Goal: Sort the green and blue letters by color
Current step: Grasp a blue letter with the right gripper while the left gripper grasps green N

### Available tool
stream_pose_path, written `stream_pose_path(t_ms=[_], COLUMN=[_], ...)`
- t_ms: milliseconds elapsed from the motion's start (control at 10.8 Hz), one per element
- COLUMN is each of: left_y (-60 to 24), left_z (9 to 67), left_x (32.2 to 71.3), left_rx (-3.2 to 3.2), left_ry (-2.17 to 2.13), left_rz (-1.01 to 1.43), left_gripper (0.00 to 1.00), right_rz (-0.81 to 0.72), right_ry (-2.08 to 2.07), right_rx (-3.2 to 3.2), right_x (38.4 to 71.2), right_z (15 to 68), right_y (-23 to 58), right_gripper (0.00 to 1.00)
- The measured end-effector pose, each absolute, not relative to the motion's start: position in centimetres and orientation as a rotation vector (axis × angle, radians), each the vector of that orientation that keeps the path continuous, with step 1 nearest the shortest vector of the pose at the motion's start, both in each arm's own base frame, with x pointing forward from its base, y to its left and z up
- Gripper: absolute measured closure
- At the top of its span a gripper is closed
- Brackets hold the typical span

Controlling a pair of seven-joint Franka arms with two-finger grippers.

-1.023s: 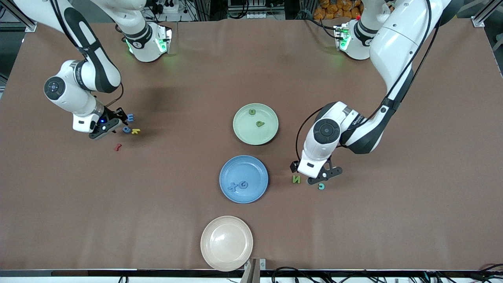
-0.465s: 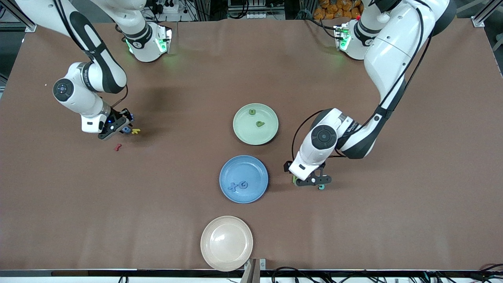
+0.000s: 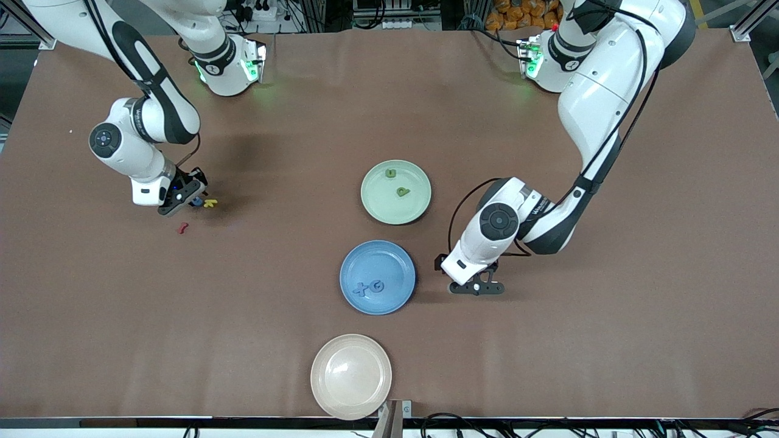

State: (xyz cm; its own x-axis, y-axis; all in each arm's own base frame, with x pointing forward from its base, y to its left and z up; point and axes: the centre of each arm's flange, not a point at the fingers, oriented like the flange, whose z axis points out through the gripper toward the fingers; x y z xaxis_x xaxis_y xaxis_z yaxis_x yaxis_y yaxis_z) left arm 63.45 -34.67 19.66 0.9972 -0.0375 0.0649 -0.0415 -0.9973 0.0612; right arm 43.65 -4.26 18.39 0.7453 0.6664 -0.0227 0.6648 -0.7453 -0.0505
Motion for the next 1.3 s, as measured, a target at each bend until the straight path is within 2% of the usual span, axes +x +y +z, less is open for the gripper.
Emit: stream_pose_path(t_ms=[930,1302], left_y=[-36.2,-36.0], left_z=[17.6,17.6], left_x=[63.2,63.4], left_rx=[3.134,3.137], left_ry=[-0.242,-0.236], left_rz=[0.136,0.143], left_gripper=[0.00,0.00], right_rz=[0.042,0.043], right_ry=[-1.261,-1.263], right_rx=[-2.886,-2.883], right_x=[43.8,43.7], right_z=[18.5,18.0], right_y=[-4.0,-4.1], right_gripper=[0.51,0.48])
